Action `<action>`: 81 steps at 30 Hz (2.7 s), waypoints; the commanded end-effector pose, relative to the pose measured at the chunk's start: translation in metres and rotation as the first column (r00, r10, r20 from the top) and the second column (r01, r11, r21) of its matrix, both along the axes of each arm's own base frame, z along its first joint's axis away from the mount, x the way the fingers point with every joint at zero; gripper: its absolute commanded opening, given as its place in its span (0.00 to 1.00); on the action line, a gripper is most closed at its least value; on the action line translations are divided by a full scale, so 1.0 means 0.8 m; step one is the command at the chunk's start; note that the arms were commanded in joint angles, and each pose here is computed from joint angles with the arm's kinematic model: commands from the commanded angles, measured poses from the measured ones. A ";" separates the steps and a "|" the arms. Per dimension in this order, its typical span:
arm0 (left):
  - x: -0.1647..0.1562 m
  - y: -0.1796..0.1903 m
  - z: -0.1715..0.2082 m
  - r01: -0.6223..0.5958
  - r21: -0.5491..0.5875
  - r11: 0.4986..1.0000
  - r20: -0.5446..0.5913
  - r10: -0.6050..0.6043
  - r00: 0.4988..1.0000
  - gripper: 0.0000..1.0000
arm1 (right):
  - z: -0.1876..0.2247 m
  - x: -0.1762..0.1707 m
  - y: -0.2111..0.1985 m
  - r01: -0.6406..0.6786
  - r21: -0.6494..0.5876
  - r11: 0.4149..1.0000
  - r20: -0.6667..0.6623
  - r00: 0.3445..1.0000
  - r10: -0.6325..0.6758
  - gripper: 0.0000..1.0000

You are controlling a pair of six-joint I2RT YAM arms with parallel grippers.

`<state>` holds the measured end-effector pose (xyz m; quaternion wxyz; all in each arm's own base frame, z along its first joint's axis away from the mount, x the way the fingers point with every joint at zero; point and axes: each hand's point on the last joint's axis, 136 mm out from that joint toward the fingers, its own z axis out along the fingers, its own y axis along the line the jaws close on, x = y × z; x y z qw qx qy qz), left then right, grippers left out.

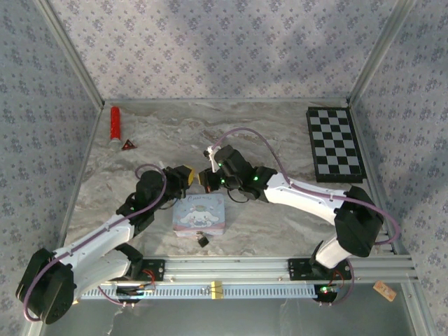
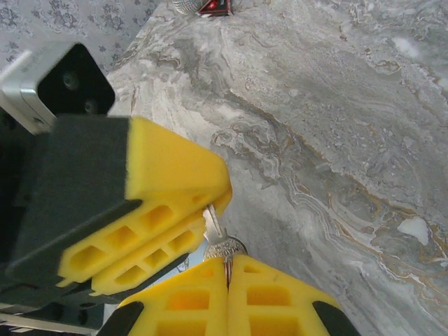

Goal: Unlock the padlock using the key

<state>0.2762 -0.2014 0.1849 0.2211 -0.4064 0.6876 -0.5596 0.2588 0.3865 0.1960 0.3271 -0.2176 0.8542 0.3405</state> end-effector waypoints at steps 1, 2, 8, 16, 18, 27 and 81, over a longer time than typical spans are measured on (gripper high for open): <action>0.005 -0.008 0.023 0.023 -0.016 1.000 0.029 -0.022 0.999 0.00 | 0.022 -0.003 0.003 -0.015 0.015 1.000 0.040 0.999 0.014 0.00; 0.005 -0.008 0.022 0.024 -0.011 1.000 0.025 -0.024 0.999 0.00 | 0.021 -0.002 0.001 -0.011 0.011 1.000 0.039 0.999 0.011 0.00; 0.007 0.001 0.022 0.012 0.035 0.999 0.037 -0.013 0.999 0.00 | 0.027 0.003 -0.016 0.046 -0.004 0.999 0.047 0.998 -0.046 0.19; 0.021 0.026 0.068 -0.056 0.336 0.940 0.243 -0.029 0.970 0.00 | 0.046 0.021 -0.089 0.256 0.226 0.940 -0.063 0.967 -0.248 0.64; 0.027 0.024 0.095 -0.075 0.428 0.901 0.342 -0.085 0.936 0.00 | 0.050 0.023 -0.105 0.305 0.326 0.895 -0.117 0.952 -0.282 0.64; 0.030 -0.019 0.175 -0.157 0.690 0.707 0.545 -0.365 0.755 0.00 | 0.079 0.006 -0.116 0.293 0.639 0.711 -0.105 0.949 -0.296 0.67; -0.028 -0.089 0.216 0.044 0.306 0.951 0.725 -0.263 0.637 0.00 | 0.196 -0.013 -0.093 -0.035 0.915 0.402 0.051 0.998 -0.029 0.37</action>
